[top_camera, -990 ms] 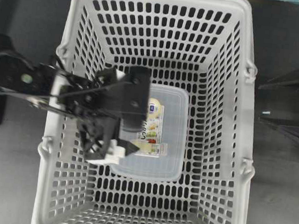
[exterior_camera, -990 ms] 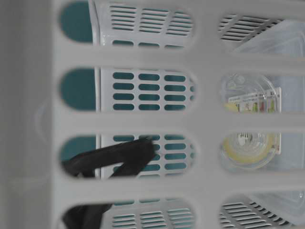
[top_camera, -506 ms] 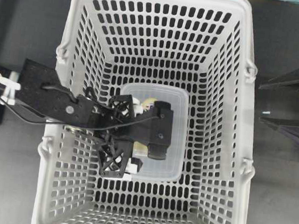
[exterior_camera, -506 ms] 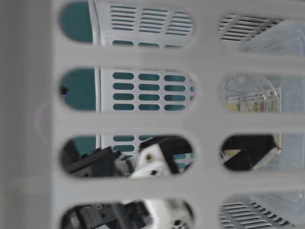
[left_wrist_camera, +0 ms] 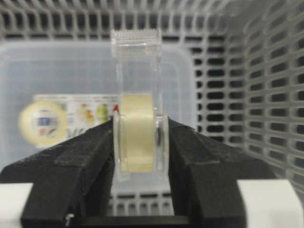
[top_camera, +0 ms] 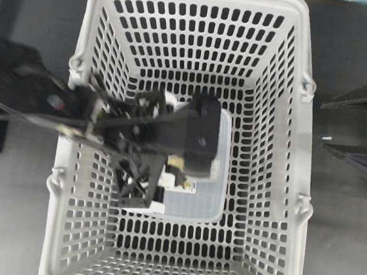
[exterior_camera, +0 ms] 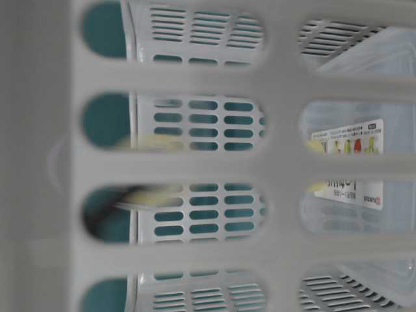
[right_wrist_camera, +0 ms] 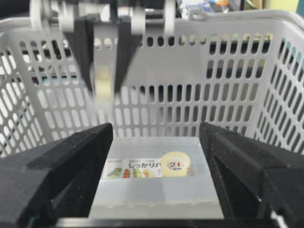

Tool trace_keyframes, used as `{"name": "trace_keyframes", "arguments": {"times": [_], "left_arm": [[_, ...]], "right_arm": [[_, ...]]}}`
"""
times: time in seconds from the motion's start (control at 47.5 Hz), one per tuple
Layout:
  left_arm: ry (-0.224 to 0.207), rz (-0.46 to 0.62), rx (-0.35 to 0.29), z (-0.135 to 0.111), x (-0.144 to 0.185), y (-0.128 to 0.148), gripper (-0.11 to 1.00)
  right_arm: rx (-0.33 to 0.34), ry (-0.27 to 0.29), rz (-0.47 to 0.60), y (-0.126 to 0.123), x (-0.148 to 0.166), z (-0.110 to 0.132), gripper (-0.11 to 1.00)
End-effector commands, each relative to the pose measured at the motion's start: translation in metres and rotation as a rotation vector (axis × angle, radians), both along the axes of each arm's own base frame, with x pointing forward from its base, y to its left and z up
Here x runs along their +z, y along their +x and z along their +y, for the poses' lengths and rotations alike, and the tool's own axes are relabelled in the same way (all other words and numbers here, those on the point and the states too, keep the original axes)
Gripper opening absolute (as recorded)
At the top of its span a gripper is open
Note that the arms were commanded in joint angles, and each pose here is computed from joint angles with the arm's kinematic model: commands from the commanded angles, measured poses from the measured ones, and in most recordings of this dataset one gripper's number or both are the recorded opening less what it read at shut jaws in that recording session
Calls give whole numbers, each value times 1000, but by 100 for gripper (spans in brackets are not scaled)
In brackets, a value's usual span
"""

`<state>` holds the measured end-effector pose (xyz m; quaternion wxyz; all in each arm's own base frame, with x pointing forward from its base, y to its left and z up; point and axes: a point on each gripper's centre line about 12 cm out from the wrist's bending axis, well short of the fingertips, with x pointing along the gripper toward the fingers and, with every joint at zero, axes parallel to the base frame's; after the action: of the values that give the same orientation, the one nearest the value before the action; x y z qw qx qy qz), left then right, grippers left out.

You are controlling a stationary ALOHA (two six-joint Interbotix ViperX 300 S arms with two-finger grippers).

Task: Pick up the tape dispenser from the shopping basket with the left arm.
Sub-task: 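Lift the gripped tape dispenser upward with the left gripper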

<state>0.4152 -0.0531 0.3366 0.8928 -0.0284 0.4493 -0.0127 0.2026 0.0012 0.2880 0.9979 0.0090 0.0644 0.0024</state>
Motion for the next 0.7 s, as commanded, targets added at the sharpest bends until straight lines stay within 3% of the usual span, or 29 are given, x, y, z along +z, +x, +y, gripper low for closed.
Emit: {"name": "trace_keyframes", "arguments": {"times": [0.0, 0.126, 0.674], "left_arm": [[-3, -51, 5, 3, 59, -13, 28], [1, -28, 10, 4, 72, -18, 28], [-3, -35, 9, 3, 64, -11, 28]], "right_arm": [[1, 5, -12, 1, 4, 0, 71], [1, 5, -15, 1, 4, 0, 71], [1, 5, -17, 1, 4, 0, 71]]}}
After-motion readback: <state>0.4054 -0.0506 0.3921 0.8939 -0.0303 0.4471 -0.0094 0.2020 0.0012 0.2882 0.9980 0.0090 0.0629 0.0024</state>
